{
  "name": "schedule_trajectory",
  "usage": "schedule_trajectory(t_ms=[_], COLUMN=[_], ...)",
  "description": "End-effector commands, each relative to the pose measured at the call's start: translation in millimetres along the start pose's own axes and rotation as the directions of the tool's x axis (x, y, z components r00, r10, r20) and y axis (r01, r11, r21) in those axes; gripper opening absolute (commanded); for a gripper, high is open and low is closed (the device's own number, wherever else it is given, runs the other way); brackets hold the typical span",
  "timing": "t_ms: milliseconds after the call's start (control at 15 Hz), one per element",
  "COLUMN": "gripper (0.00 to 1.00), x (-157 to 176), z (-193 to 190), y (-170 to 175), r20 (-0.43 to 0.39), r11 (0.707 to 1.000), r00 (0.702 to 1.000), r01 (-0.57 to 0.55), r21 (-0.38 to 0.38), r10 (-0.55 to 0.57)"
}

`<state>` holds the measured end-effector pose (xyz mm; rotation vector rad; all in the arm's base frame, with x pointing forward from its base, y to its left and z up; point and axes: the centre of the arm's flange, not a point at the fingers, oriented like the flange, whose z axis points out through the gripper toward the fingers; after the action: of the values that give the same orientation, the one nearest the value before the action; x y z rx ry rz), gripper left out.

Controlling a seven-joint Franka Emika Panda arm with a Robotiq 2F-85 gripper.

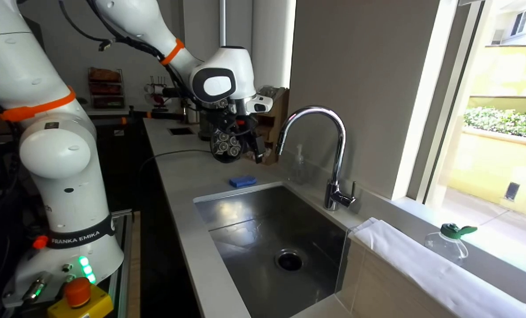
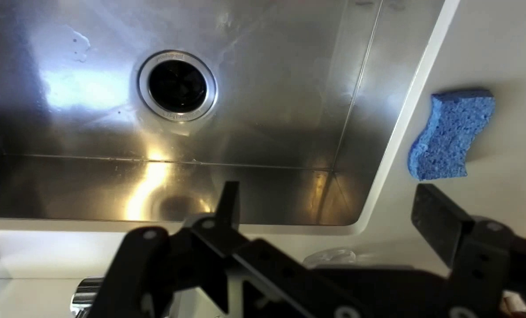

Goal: Put the sponge on the hole in the sink

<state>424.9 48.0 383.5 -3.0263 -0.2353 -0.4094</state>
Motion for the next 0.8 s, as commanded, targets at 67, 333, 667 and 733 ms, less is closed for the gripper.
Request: schedule_trajectory(t_ms=[67,333,667,733], gripper=[1.0,1.0,1.0,1.0], x=[7.4,10.0,31.6,36.0], z=[4.7,5.0,14.9,18.8], y=[-2.3,-2.0,-18.9,-26.1], r20=[0.007,0.006,-0.082,-0.091], r11=[1.0,1.0,0.991,0.989], r00=[1.0,1.0,0.989,0.987], r01=[-0.001,-0.003,-0.126,-0.139], r21=[0.006,0.007,-0.047,-0.041], r10=[0.0,0.003,0.122,0.134])
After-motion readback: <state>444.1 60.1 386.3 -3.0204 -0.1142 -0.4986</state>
